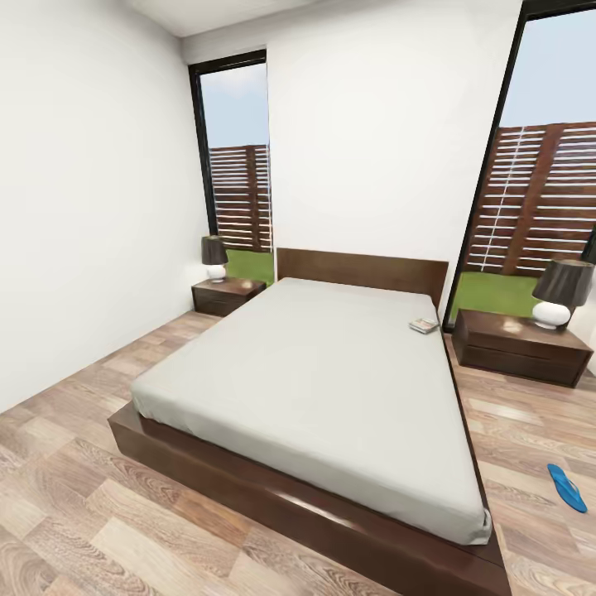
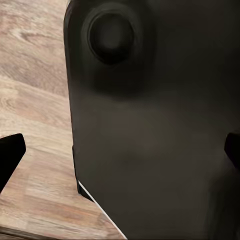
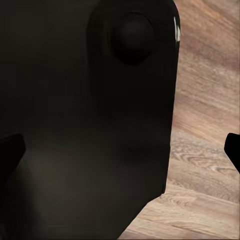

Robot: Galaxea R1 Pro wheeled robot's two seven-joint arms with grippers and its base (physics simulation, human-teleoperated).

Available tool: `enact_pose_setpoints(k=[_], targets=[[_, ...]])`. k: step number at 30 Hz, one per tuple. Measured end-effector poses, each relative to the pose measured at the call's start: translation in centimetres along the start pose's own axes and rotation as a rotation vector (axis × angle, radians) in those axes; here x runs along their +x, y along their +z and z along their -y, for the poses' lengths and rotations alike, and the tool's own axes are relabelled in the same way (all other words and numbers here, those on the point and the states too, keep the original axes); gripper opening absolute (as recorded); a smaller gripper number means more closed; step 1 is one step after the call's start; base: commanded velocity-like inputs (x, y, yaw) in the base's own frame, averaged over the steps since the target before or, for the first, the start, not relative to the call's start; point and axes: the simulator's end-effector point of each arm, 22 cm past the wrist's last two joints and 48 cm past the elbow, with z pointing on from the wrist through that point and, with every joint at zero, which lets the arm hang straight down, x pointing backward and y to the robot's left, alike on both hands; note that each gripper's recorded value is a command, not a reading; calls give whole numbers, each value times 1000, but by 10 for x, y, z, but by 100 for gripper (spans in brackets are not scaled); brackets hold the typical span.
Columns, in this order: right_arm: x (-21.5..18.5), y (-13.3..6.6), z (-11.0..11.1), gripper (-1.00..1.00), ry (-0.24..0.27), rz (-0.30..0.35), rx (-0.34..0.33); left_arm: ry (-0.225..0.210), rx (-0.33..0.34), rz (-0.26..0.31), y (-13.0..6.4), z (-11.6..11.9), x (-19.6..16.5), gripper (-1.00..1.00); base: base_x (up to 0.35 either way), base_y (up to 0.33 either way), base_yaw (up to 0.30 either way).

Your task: In the bedroom, move the book from the bed onto either nightstand, and place the two sandals side by side next to the bed.

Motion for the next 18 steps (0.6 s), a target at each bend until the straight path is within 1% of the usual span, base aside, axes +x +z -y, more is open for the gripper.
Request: enact_pose_setpoints(k=[3, 18], targets=[[5, 0, 0, 100, 8, -16, -1, -1, 7, -1, 0, 3, -3, 100, 0, 0, 0], [5, 0, 2, 100, 7, -16, 8, -3, 6, 19, 0, 3, -13, 100, 0, 0, 0]])
